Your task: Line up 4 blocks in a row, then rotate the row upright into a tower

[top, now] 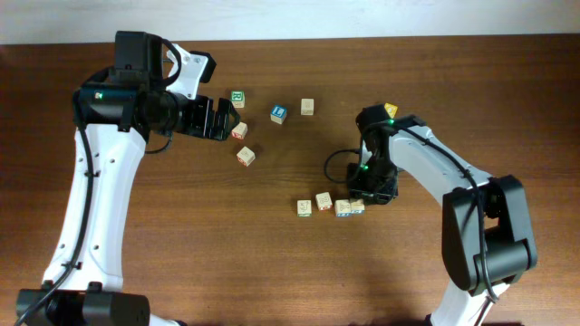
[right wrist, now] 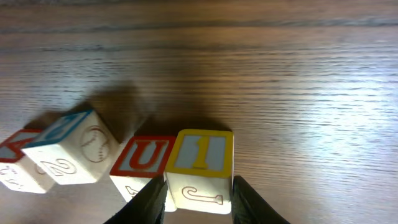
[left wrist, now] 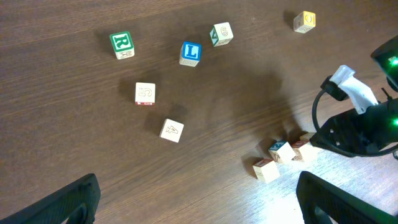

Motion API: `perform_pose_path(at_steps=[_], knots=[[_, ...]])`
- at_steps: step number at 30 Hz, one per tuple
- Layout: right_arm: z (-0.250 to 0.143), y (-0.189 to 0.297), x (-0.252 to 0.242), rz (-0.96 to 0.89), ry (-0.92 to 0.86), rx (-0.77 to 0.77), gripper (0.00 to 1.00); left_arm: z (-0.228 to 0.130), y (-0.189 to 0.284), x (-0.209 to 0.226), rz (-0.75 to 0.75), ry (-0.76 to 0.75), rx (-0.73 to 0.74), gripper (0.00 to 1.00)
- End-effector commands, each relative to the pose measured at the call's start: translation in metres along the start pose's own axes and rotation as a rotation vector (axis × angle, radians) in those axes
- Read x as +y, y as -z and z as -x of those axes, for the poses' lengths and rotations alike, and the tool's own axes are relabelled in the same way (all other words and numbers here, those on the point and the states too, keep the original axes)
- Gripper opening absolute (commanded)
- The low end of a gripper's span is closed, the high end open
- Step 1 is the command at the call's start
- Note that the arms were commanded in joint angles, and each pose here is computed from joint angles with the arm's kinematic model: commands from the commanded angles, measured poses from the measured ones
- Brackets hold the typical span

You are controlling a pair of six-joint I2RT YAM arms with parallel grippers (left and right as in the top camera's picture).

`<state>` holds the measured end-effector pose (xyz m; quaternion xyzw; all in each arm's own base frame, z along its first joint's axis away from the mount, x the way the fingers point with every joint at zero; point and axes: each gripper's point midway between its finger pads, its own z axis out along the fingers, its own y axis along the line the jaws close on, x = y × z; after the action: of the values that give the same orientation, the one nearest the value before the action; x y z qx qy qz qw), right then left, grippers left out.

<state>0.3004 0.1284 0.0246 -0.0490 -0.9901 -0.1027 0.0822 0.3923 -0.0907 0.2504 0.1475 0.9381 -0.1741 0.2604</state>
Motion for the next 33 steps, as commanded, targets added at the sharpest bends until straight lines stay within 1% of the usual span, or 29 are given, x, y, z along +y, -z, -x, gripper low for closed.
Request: perform_pose_path(at_steps=[1,5,7,10,12,14,15,19,22,28,30,33], knots=[[-0.005,-0.006,0.015,0.031,0.008,0.013,0.35,0.005,0.0,-0.003,-0.014,0.0,-0.011,0.99],[-0.004,-0.006,0.017,0.028,0.019,0.005,0.36,0.005,0.0,-0.003,-0.014,0.0,-0.011,0.99],[-0.001,-0.004,0.018,0.03,0.059,-0.004,0.46,0.005,0.0,-0.003,-0.014,0.0,-0.011,0.99],[0.008,0.012,0.025,0.03,0.106,-0.034,0.5,0.005,0.0,-0.003,-0.014,0.0,-0.011,0.99],[0.023,0.031,0.033,0.029,0.127,-0.09,0.52,0.005,0.0,-0.003,-0.014,0.0,-0.011,0.99],[0.036,0.043,0.041,0.048,0.14,-0.142,0.52,0.005,0.0,-0.003,-0.014,0.0,-0.011,0.99],[0.043,0.046,0.045,0.06,0.148,-0.173,0.5,0.005,0.0,-0.003,-0.014,0.0,-0.011,0.99],[0.064,0.047,0.059,0.104,0.125,-0.265,0.33,0.006,0.0,-0.003,-0.013,-0.002,-0.014,0.99],[0.065,0.042,0.073,0.115,0.134,-0.279,0.24,0.006,0.0,-0.003,-0.014,-0.002,-0.014,0.99],[0.053,0.005,0.083,0.063,0.154,-0.201,0.17,0.006,0.0,-0.003,-0.013,-0.002,-0.014,0.99],[0.047,-0.007,0.084,0.046,0.149,-0.164,0.16,0.006,0.0,-0.003,-0.014,-0.001,-0.013,0.99],[0.036,-0.011,0.083,0.026,0.152,-0.124,0.16,0.006,0.0,-0.003,-0.014,-0.002,-0.014,0.99]])
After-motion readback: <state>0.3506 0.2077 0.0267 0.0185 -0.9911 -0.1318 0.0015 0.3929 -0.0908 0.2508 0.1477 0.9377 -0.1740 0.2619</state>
